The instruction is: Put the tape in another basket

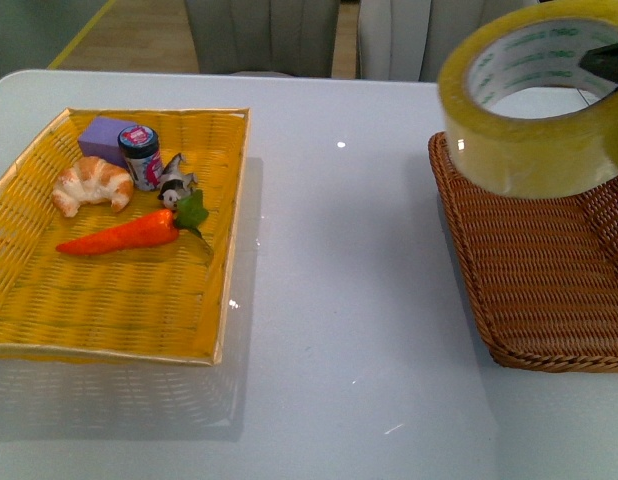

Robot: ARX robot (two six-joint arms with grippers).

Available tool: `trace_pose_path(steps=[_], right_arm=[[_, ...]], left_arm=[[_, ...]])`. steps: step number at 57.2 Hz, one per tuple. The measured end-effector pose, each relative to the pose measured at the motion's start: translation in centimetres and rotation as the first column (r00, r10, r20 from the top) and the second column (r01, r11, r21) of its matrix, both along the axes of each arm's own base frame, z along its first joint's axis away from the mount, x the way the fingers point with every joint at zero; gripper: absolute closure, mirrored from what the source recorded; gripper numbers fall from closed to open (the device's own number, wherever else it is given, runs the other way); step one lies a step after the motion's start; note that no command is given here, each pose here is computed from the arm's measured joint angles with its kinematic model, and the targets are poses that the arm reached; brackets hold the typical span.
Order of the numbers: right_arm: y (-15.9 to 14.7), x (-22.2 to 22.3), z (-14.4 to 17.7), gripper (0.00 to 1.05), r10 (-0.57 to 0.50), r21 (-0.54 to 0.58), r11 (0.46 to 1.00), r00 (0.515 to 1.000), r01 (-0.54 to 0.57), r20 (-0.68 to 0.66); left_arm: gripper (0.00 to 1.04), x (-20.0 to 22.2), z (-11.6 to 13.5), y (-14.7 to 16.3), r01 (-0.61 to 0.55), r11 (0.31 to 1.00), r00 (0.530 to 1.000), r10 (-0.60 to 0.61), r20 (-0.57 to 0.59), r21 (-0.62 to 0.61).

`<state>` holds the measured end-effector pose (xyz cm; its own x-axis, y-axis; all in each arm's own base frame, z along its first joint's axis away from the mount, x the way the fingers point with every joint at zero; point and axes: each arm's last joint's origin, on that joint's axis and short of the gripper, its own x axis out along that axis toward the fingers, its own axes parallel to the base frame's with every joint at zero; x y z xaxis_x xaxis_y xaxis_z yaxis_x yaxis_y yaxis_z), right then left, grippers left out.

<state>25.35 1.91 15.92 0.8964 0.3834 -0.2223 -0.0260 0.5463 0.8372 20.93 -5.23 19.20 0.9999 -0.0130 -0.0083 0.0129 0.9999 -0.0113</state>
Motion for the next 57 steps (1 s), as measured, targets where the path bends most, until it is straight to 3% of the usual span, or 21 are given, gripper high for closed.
trace_pose_path(steps=[23, 41, 57], right_arm=[[-5.0, 5.9, -4.9, 0.57, -0.158, 0.000, 0.987, 0.982, 0.159, -0.107], [-6.5, 9.7, -10.0, 0.58, -0.255, 0.046, 0.962, 0.945, 0.269, -0.206], [-7.4, 13.8, -14.0, 0.58, -0.309, 0.039, 0.942, 0.909, 0.332, -0.280]], left_arm=[[1.03, -4.3, -1.5, 3.3, -0.004, 1.000, 1.000, 0.004, -0.001, 0.002], [1.03, -6.4, -3.0, 4.9, 0.002, 1.000, 1.000, -0.002, -0.011, 0.002], [1.03, -7.9, -2.3, 5.2, -0.010, 1.000, 1.000, 0.010, 0.015, 0.002]])
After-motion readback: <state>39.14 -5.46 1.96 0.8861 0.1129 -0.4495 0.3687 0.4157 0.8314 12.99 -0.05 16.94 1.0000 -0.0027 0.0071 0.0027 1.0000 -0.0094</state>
